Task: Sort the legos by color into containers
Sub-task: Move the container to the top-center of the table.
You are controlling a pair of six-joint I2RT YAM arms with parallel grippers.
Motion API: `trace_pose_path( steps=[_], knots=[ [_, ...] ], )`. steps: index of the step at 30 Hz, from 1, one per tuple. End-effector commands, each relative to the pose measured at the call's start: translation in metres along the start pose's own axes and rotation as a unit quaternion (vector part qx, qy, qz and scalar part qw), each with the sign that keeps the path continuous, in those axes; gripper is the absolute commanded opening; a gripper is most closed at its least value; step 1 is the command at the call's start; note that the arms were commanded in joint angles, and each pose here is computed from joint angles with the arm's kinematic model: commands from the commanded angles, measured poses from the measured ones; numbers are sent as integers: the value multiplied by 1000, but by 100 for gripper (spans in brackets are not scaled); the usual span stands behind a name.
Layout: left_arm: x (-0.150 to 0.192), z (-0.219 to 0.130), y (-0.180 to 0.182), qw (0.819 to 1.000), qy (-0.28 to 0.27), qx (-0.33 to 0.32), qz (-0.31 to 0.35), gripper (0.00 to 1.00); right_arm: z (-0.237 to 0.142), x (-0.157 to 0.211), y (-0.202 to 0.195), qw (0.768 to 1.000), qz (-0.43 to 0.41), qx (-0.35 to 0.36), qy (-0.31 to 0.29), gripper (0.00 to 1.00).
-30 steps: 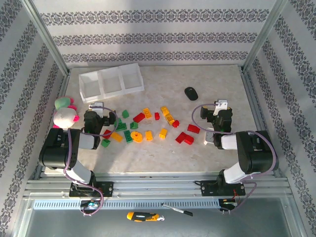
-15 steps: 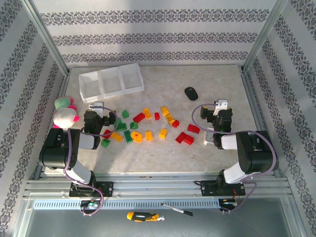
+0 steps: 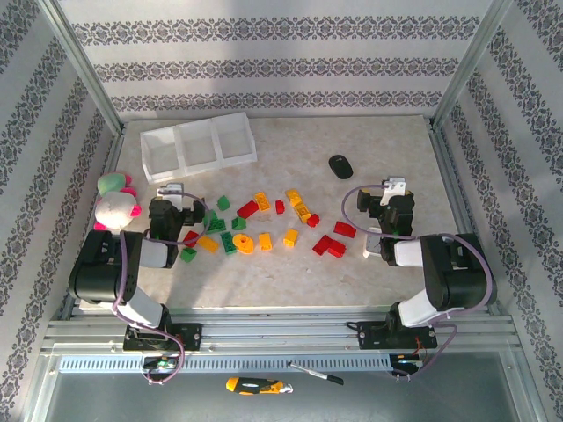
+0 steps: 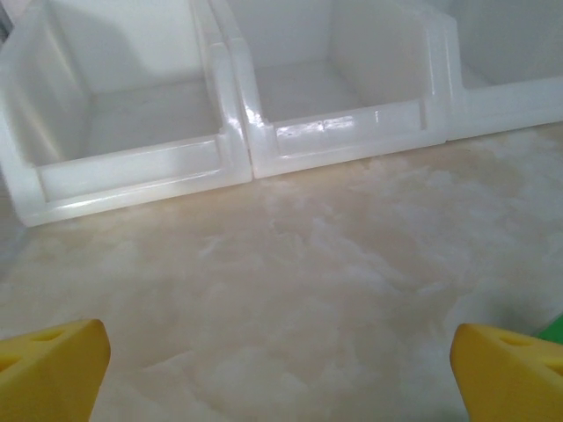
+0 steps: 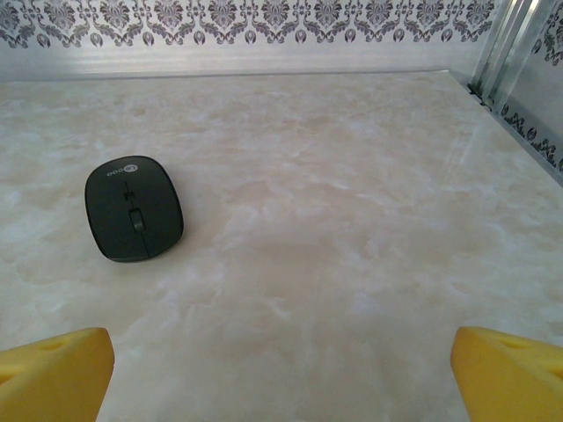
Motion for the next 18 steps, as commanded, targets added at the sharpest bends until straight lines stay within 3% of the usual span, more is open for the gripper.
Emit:
trace_pose_path(
  steps=[1,8,10,18],
  knots=[
    [-24,-14,-3,999,-47,-3,-5,99,-11,-21,-8,999,4,13,-35,98],
    [-68,-35,-13,999,-39,-18,-17,99,-39,-33,-6,1000,0,-10,-24,98],
    [-81,-36,-15,999,-26,-29,-27,99,-44,-50,-2,999,-7,-25,-32,98],
    [-128,-13,-23,993,52,-86,-65,99,-71,-94,56,990,-56,-116,-59,98]
  ],
)
Point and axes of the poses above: each hand's point on the last joint's axis, 136 mm out from that joint toward the fingers, its own z axis out along the fingers, its own y axis along the line the jaws close on, x = y × z, the point moved 6 cm from there along -z, back along the fingers, and after that the axes turned 15 degrees about -z, right-handed, at the moved point
